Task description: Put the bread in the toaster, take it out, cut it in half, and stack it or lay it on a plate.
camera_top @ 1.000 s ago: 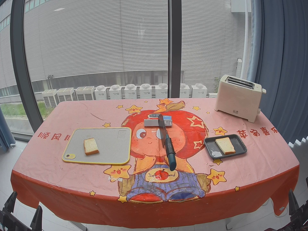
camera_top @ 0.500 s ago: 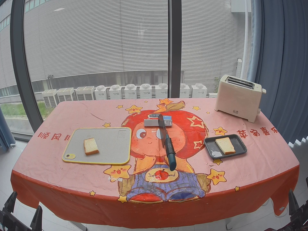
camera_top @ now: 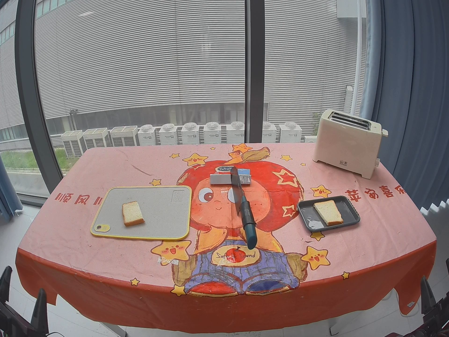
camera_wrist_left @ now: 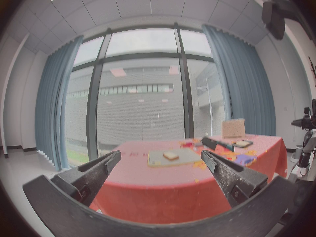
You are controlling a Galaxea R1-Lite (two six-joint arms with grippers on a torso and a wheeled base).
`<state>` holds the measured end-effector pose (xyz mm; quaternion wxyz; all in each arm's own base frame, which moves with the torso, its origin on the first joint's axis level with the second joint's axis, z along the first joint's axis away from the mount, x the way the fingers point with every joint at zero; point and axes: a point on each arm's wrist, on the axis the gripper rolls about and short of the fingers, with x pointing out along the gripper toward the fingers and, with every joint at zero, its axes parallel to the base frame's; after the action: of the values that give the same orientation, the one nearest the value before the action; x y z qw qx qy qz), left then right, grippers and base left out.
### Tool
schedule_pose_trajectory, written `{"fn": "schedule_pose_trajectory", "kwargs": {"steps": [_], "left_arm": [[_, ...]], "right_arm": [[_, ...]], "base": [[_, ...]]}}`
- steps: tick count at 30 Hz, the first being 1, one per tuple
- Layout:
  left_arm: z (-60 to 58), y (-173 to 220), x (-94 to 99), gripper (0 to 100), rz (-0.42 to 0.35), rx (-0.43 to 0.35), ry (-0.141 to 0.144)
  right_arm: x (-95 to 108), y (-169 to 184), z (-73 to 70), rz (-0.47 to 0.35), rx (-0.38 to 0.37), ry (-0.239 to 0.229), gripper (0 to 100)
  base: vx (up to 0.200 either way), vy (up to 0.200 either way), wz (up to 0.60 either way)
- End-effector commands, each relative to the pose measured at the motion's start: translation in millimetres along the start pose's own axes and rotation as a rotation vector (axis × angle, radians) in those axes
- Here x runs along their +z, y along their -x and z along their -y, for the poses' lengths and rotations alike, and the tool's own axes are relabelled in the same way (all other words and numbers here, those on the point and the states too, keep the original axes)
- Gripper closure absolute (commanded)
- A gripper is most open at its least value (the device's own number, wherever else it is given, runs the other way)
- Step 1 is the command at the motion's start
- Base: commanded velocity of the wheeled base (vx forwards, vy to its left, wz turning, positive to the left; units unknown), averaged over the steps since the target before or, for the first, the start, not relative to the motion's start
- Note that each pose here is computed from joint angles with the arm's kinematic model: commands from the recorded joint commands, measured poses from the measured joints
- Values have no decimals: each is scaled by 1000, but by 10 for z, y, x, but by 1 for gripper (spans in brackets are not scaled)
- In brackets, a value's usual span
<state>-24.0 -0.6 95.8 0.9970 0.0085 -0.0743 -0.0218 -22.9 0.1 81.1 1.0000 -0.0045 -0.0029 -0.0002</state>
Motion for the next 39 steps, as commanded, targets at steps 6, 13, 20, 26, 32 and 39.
{"fn": "schedule_pose_trajectory", "kwargs": {"steps": [6, 13, 20, 26, 32, 39], "left_arm": [[0, 11, 36, 0, 85, -2, 3], [-1, 10, 159, 0, 99, -27, 5], [6, -36, 151, 0, 41, -63, -2], [11, -74, 245, 0, 5, -98, 0], [16, -117, 256, 0, -30, -124, 12], [10, -210, 361, 0, -76, -112, 17]], "right_arm": [[-51, -2, 0, -3, 0, 0, 0], [-51, -2, 0, -3, 0, 0, 0], [-51, -2, 0, -3, 0, 0, 0], [-51, -2, 0, -3, 0, 0, 0], [-51, -2, 0, -3, 0, 0, 0], [-51, -2, 0, -3, 0, 0, 0]], "base": [[0, 0, 0], [0, 0, 0], [0, 0, 0], [0, 0, 0], [0, 0, 0], [0, 0, 0]]}}
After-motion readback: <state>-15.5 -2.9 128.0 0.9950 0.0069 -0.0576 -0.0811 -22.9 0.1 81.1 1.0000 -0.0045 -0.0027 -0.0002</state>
